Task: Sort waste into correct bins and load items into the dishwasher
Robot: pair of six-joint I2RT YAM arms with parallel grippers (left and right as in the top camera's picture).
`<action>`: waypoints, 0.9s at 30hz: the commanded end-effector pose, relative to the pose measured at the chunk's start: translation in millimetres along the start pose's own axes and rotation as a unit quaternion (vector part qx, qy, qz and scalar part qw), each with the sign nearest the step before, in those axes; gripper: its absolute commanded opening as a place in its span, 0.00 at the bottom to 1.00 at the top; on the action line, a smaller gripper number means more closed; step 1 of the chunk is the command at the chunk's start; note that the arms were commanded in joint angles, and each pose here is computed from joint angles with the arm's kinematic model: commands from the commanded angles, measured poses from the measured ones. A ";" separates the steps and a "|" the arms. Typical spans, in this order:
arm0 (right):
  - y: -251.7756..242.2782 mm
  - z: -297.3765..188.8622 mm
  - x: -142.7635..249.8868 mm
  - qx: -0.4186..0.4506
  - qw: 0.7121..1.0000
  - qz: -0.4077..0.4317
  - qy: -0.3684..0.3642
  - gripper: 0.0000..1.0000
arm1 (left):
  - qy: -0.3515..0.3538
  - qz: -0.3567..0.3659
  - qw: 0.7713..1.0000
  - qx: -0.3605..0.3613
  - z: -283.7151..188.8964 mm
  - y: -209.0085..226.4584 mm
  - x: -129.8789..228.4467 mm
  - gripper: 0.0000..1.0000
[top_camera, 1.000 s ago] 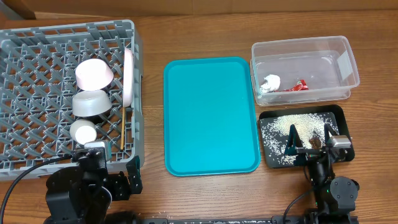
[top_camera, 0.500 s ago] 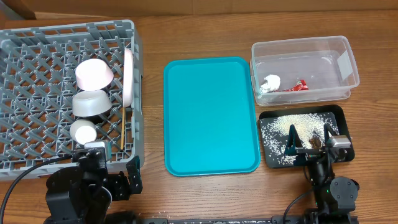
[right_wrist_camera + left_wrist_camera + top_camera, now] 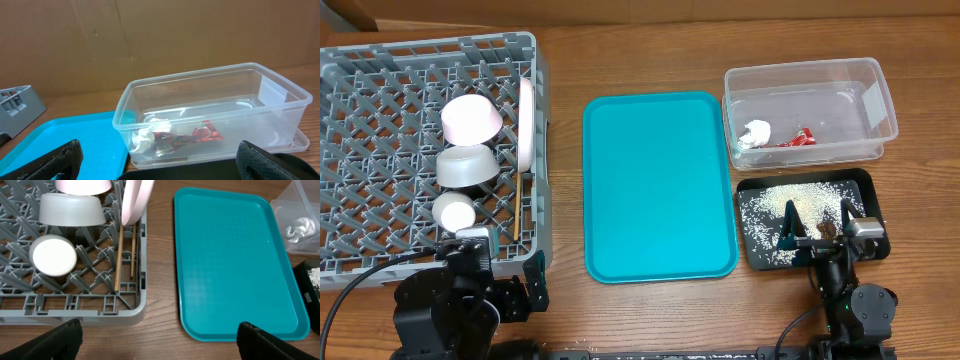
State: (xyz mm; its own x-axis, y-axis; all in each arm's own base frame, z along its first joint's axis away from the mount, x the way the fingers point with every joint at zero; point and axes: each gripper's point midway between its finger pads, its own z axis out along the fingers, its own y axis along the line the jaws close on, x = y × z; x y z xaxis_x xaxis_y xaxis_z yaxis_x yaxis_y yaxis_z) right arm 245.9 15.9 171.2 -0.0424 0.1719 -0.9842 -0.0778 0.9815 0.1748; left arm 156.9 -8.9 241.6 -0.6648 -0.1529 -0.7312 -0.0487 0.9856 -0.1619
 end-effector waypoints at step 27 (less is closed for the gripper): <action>-1.7 0.0 0.4 0.002 1.000 -0.002 -0.004 1.00 | -0.376 0.064 0.923 0.053 101.8 -1.1 -19.4 1.00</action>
State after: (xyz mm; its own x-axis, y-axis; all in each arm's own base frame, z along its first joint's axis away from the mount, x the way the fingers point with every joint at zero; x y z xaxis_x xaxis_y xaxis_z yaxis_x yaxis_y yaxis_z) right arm 245.9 16.0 171.4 -0.0418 0.1719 -0.9842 -0.0787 0.9815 0.1748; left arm 245.0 -17.2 193.5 0.0507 -0.0741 -0.9960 0.1151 0.9910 -0.0678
